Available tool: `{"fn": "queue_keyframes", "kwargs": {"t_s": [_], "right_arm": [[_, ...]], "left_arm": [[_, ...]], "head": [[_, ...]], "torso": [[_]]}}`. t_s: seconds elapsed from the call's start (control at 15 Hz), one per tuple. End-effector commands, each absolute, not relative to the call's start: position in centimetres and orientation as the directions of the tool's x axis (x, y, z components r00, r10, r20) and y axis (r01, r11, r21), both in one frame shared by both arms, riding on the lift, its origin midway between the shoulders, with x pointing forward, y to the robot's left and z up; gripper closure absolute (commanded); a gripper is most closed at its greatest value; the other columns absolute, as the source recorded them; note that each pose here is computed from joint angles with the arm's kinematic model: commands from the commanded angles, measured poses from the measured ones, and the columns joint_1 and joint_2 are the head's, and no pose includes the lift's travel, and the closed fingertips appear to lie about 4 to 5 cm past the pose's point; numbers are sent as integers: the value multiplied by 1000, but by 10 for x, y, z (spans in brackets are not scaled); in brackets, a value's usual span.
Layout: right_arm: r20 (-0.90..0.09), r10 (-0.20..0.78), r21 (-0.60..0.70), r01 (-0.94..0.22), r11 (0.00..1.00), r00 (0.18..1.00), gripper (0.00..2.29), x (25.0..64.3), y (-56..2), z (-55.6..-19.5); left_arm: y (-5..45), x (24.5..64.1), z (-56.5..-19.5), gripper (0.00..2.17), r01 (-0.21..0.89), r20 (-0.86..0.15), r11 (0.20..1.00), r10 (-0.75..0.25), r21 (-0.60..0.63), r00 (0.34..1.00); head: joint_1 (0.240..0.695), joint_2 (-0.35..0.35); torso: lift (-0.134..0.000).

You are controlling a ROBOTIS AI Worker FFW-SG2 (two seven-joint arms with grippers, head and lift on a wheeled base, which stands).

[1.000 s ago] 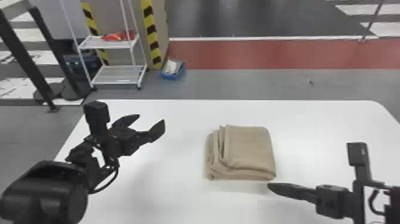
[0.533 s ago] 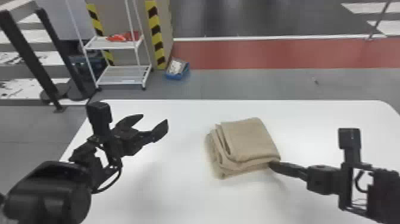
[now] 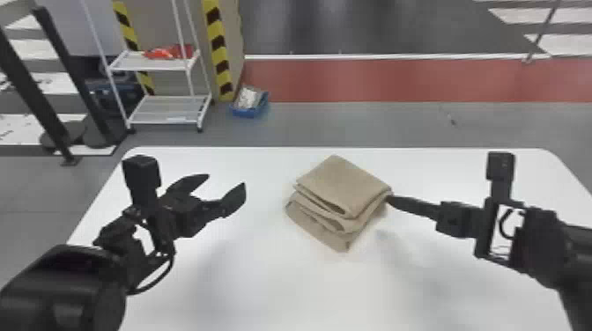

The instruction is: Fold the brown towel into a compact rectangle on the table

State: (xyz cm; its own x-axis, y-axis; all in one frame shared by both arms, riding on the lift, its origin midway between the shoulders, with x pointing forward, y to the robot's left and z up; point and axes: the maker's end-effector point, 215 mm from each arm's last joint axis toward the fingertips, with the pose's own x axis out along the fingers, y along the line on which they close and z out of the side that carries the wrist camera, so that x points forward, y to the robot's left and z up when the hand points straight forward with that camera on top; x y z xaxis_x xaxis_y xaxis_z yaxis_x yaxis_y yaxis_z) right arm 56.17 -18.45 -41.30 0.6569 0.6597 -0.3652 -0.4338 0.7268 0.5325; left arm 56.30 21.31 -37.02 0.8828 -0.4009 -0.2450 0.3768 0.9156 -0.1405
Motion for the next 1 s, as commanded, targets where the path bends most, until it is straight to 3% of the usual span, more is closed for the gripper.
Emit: {"fn": "queue_keyframes", "kwargs": {"t_s": [0.0,0.13,0.2,0.4,0.47,0.67,0.93], "right_arm": [[-320,631,560,-397,728,706,1848,535,-233,-409],[-248,592,537,-400,743,767,1848,514,-287,-395],[-234,572,513,-400,760,786,1848,499,-304,-395],[-249,519,447,-379,810,817,1848,455,-334,-400],[-242,511,431,-381,818,825,1848,444,-338,-397],[-216,510,418,-393,819,833,1848,415,-337,-382],[-161,527,428,-422,799,835,1848,395,-324,-367]], "left_arm": [[206,566,-373,90,382,-230,913,-406,-141,885],[200,572,-382,90,385,-236,911,-410,-148,881],[193,576,-382,336,397,-217,906,-421,-144,881],[167,587,-402,1710,429,-247,888,-458,-164,854],[157,590,-410,1885,445,-261,879,-476,-173,840],[141,597,-425,1889,480,-272,861,-509,-169,817],[140,608,-430,1885,501,-244,856,-517,-129,820]], "head": [[695,36],[695,-2],[695,-26],[695,-121],[695,-138],[695,-194],[695,-211]], "torso": [[-124],[-124],[-124],[-124],[-124],[-124],[-124]]}}
